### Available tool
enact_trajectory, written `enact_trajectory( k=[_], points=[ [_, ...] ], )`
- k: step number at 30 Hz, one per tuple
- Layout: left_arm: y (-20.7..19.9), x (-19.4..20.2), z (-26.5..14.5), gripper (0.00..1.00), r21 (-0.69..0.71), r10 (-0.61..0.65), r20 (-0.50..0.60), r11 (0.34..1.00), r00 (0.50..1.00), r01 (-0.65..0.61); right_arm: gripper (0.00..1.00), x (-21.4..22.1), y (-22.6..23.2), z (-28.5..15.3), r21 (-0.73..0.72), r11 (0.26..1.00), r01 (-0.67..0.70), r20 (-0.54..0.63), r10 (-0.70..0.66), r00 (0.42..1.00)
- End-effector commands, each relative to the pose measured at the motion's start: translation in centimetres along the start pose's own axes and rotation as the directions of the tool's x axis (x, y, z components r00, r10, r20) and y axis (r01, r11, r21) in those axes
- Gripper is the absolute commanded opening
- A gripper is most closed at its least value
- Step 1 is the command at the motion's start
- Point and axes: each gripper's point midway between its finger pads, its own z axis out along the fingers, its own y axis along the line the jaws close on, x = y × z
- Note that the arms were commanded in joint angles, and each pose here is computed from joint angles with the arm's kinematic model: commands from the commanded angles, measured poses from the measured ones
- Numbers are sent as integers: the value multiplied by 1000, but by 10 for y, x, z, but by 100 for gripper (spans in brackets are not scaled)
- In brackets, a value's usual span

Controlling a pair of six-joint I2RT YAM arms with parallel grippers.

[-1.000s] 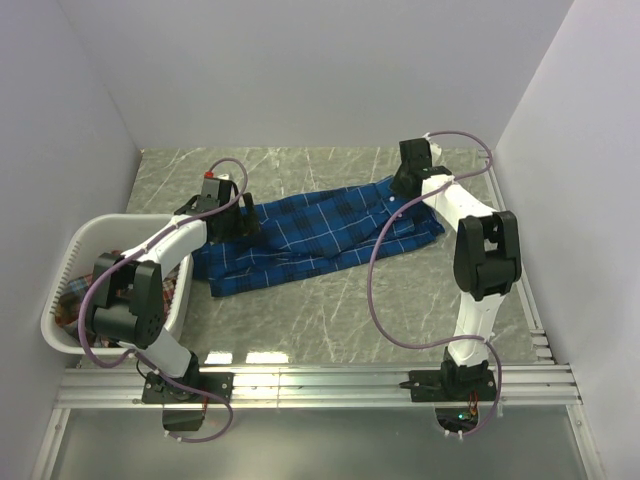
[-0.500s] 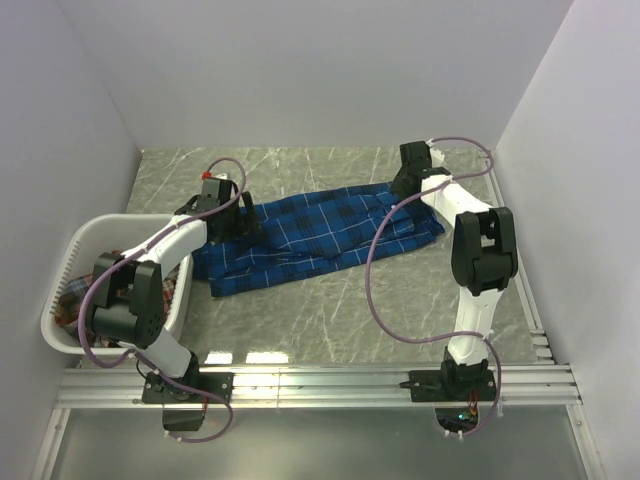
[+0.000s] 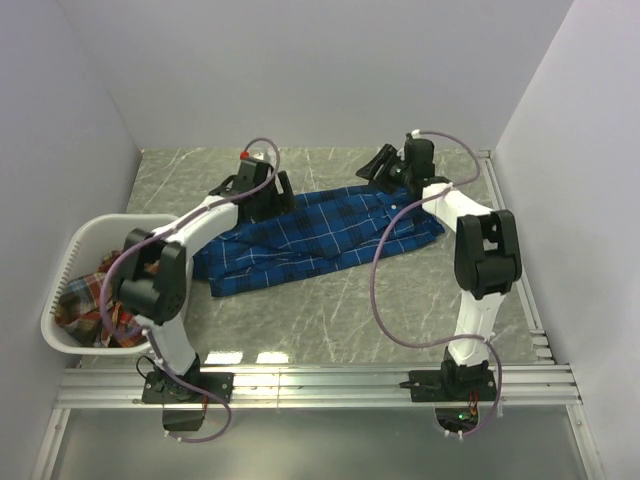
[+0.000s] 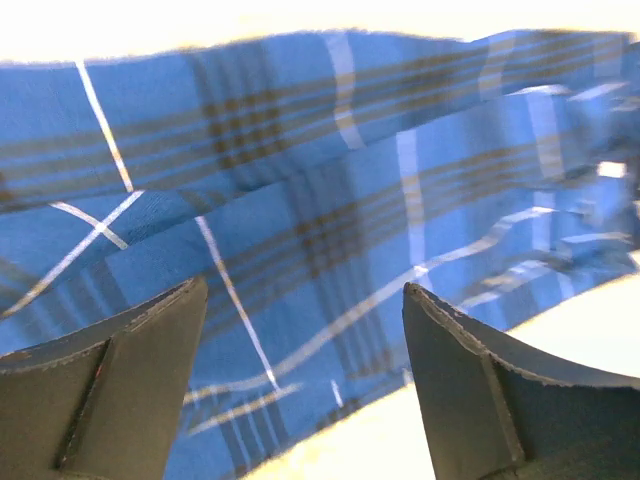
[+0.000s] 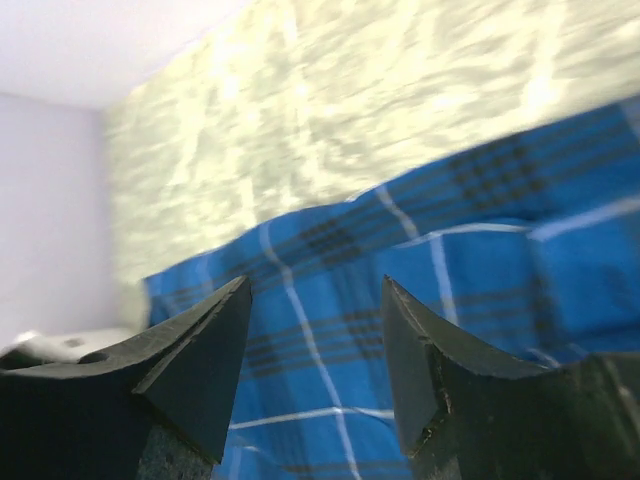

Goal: Fold and stack the long sleeve shirts
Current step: Fold the shirt

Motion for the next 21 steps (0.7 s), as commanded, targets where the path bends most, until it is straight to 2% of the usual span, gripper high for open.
enact_trajectory(
  k=[1, 6, 13, 15, 17, 21],
  points=[
    [18, 30, 35, 84, -39, -95, -87, 995, 992, 92, 61, 20, -3, 20, -146, 980, -138, -83, 127, 988],
    [55, 57, 52, 84, -148, -151, -111, 980, 982, 134, 60, 26, -55, 30, -29, 969, -247, -80, 244, 967],
    [87, 87, 48, 86, -233, -223, -145, 955, 964, 186, 60, 36, -137, 3, 218, 906, -362, -10, 373, 928],
    [86, 83, 43, 88, -235, -216, -140, 955, 966, 179, 60, 29, -132, -1, 195, 912, -362, 10, 367, 930],
    [82, 78, 37, 89, -229, -201, -139, 959, 970, 166, 60, 21, -136, -9, 253, 915, -313, 27, 317, 948],
    [67, 44, 10, 92, -230, -161, -34, 962, 986, 149, 60, -5, -100, -32, 250, 960, -130, 47, 122, 991]
  ],
)
